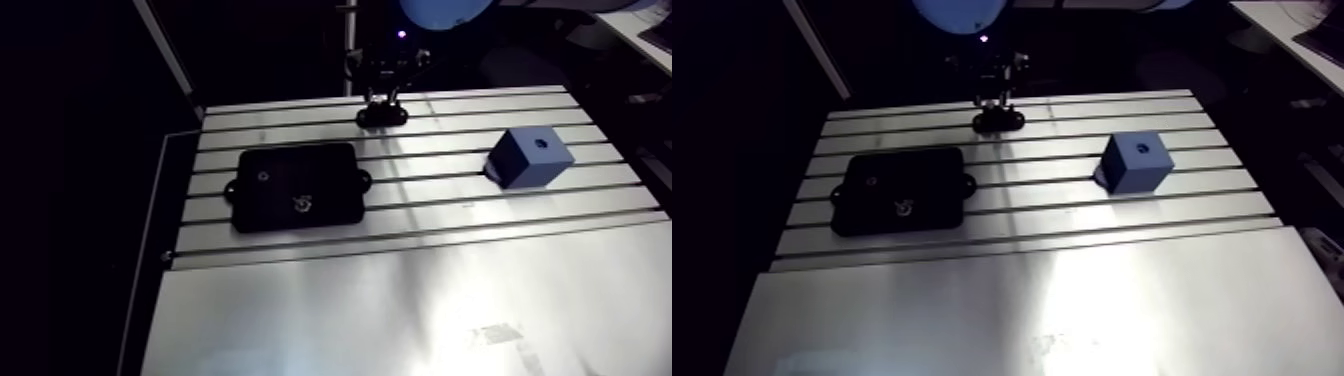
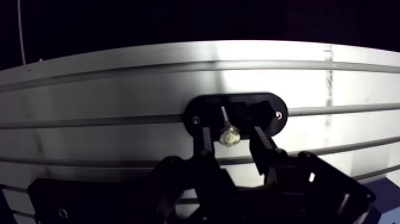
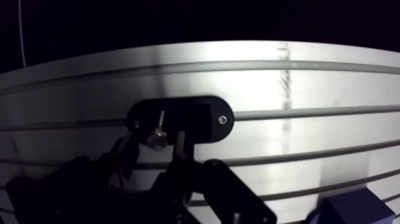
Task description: Pick up the M10 bolt and insert it into the hex recess until seated.
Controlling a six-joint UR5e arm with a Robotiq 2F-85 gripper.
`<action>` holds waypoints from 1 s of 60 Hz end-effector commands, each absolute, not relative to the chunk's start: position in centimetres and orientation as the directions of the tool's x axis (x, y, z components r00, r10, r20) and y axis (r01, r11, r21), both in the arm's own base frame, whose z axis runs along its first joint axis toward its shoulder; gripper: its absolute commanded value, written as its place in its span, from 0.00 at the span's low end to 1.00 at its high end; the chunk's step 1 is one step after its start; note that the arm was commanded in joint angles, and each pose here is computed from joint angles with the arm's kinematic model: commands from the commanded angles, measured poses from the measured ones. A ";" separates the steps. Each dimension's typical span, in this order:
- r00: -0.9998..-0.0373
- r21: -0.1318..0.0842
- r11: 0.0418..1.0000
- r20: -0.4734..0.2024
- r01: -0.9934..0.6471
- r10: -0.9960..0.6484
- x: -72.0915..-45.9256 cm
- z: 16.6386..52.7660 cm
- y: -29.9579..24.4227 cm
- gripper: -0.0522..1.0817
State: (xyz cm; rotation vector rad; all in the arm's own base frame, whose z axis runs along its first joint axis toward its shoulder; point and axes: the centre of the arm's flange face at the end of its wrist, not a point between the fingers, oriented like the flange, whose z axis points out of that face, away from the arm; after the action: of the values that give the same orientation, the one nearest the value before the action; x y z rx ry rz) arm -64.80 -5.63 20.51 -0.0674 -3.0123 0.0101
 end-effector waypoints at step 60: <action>-0.991 -0.011 0.999 0.127 0.042 0.043 -64.8 20.5 -5.7 0.60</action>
State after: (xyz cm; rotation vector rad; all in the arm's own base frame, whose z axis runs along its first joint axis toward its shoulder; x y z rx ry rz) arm -64.79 -5.74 20.47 -0.0642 -3.0129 0.0122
